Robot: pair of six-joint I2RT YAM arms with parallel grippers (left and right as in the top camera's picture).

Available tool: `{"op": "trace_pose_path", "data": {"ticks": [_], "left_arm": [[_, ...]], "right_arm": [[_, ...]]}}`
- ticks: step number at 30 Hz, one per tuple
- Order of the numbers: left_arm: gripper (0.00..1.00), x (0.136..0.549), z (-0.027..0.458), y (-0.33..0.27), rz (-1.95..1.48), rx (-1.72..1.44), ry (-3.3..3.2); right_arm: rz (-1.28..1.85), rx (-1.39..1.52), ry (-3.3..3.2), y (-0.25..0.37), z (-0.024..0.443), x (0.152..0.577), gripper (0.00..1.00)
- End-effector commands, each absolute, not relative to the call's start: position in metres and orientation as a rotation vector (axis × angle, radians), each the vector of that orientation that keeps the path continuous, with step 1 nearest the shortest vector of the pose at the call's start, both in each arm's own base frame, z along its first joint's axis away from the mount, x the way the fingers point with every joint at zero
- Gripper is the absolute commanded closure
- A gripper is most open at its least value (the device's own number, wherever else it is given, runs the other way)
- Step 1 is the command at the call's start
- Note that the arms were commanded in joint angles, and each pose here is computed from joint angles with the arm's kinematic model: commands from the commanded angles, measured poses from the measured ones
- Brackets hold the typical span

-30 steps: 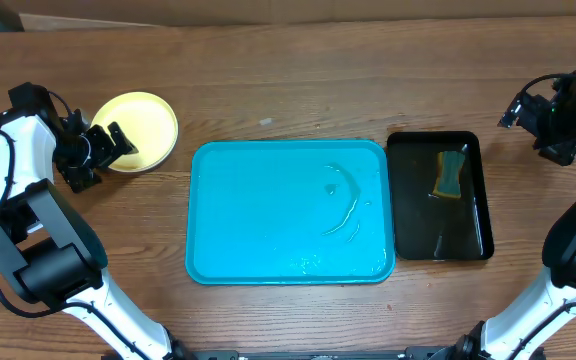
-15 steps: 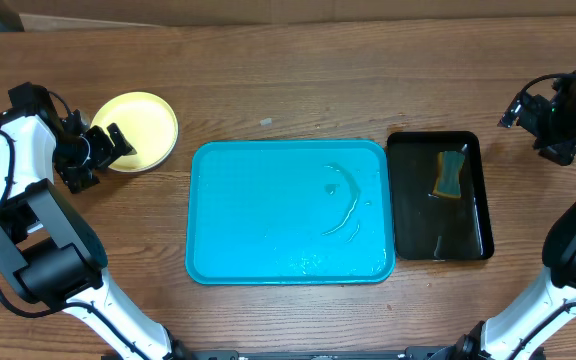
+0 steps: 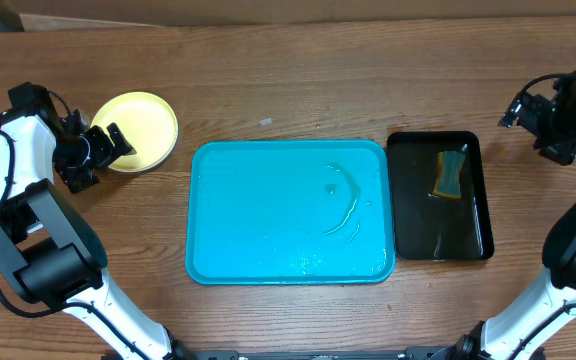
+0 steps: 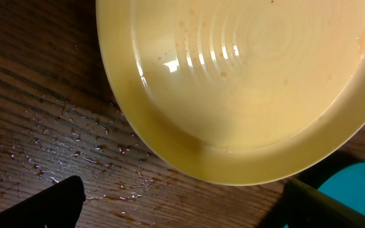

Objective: Clean dirty plates on tray and stack at the side

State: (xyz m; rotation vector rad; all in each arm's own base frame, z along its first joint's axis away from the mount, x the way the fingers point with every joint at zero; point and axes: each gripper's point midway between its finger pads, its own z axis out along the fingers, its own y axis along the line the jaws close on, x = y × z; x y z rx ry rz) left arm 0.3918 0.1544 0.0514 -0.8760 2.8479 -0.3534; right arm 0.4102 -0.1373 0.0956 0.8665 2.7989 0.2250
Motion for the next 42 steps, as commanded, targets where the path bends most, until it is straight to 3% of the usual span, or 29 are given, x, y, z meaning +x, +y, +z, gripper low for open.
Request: {"op": "trace_pose_path", "data": {"ticks": [1,11,21,26,28,29,42], "left_arm": [[0.00,0.395,0.055,0.156,-0.340,-0.845,2.843],[0.00,0.396,0.055,0.156,-0.340,-0.844,2.844],[0.00,0.396,0.055,0.156,-0.340,-0.844,2.844],[0.00,0.396,0.055,0.155,-0.340,-0.843,2.844],[0.00,0.395,0.055,0.156,-0.339,-0.844,2.844],[0.00,0.396,0.055,0.156,-0.340,-0.844,2.844],[0.00,0.396,0.055,0.155,-0.339,-0.843,2.844]], "right_arm": [[0.198,0.757,2.660,-0.125,0.163,0.417,0.00],[0.193,0.498,2.369,-0.069,0.303,0.387,0.00],[0.276,0.195,2.071,0.011,0.420,0.305,0.00],[0.238,0.168,1.952,0.014,0.452,0.261,0.00],[0.202,0.189,1.923,0.008,0.457,0.247,0.16],[0.192,0.197,1.920,0.006,0.457,0.239,0.00],[0.115,0.231,1.720,-0.009,0.468,0.167,0.00]]}}
